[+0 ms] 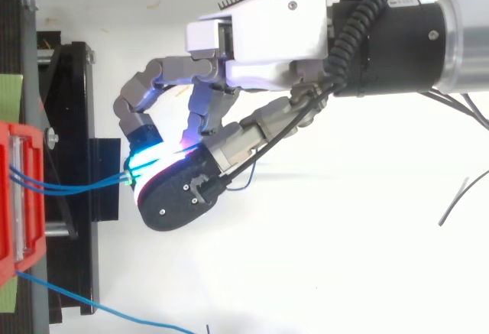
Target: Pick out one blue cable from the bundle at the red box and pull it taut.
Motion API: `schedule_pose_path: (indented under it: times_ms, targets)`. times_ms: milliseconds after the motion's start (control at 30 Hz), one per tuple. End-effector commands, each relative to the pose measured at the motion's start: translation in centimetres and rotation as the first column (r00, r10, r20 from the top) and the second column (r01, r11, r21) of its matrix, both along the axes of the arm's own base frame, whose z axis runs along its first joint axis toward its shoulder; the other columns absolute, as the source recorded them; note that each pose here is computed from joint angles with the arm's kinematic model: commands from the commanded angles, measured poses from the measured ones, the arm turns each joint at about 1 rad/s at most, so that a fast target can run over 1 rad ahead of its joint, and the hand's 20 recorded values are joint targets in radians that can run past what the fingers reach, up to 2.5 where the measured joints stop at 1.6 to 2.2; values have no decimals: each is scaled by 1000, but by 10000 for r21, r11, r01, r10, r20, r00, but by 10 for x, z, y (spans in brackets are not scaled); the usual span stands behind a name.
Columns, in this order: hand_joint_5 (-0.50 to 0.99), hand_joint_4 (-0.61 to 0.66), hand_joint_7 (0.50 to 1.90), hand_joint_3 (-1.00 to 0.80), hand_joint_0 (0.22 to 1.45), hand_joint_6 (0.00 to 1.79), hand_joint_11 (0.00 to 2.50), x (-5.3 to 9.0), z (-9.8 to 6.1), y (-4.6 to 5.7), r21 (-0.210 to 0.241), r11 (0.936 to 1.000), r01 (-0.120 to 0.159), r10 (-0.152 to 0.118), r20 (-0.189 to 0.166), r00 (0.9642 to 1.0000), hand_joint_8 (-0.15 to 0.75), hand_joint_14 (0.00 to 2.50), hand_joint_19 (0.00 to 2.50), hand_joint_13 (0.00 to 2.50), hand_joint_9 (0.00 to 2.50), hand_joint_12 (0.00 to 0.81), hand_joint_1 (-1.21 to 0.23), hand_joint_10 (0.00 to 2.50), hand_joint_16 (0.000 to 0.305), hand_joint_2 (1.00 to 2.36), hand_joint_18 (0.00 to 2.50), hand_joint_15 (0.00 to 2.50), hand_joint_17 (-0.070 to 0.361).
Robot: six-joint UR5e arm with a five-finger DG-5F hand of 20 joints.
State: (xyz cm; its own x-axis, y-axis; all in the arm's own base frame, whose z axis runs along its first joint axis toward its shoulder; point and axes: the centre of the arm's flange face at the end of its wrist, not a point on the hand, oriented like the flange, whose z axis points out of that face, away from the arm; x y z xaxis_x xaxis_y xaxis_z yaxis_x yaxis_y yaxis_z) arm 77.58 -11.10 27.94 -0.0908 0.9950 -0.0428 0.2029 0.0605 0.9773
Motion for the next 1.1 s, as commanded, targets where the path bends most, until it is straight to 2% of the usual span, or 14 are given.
schedule_pose_path:
  times_ms: [0,267,333,367,467,567,600,700,800,900,967,1033,1067]
  targets:
    - [-124,69,1693,-500,838,914,489,0,0,-2,-59,10000,-5,5,26,10000,290,17,616,1007,1204,357,-931,23,45,1000,913,419,101]
    - [-112,48,1627,-500,755,928,489,0,2,-7,-343,9994,-1,4,110,9999,308,18,589,1035,1284,353,-925,21,45,1000,965,425,101]
    - [-111,41,1571,-500,720,930,488,0,2,-8,-418,9991,-1,5,100,9999,302,18,597,1035,1288,351,-933,21,44,1000,964,426,100]
    - [-111,32,1539,-500,703,932,486,0,4,-8,-418,9991,-1,5,100,9999,302,19,599,1035,1288,352,-940,22,44,1000,964,424,100]
    - [-112,65,1245,-500,602,931,492,0,6,-8,-447,9990,-5,12,148,9999,287,18,610,1016,1261,354,-919,23,44,1000,930,424,100]
    - [-119,88,1222,-500,508,908,483,0,12,-8,-536,9986,-17,31,262,9997,294,18,592,998,1235,376,-875,20,48,1000,928,417,109]
    - [-120,91,1177,-500,479,906,480,0,14,-8,-566,9984,-20,38,310,9995,299,16,590,999,1226,386,-834,21,51,1000,935,411,114]
    - [-121,87,1094,-500,470,900,470,2,17,-8,-674,9977,-22,45,348,9994,294,16,586,991,1222,390,-696,18,52,1000,934,405,117]
    - [-121,76,1086,-500,510,881,471,3,20,-8,-733,9973,-27,58,429,9991,290,16,622,978,1219,378,-550,19,49,1000,903,411,111]
    - [-122,57,1115,-500,584,868,474,4,22,-8,-733,9973,-23,58,475,9989,272,19,655,957,1213,365,-467,19,47,1000,864,416,105]
    - [-118,42,1131,-480,601,869,479,4,23,-8,-733,9973,-22,58,490,9988,276,17,676,954,1213,364,-482,21,46,1002,855,425,104]
    - [-116,58,1192,-282,582,877,476,4,23,-8,-748,9972,-24,62,506,9987,290,17,678,951,1216,369,-547,19,47,1019,850,431,107]
    - [-116,57,1202,-267,579,877,473,4,23,-8,-748,9972,-24,62,506,9987,286,17,679,951,1217,371,-552,19,48,1020,850,424,107]
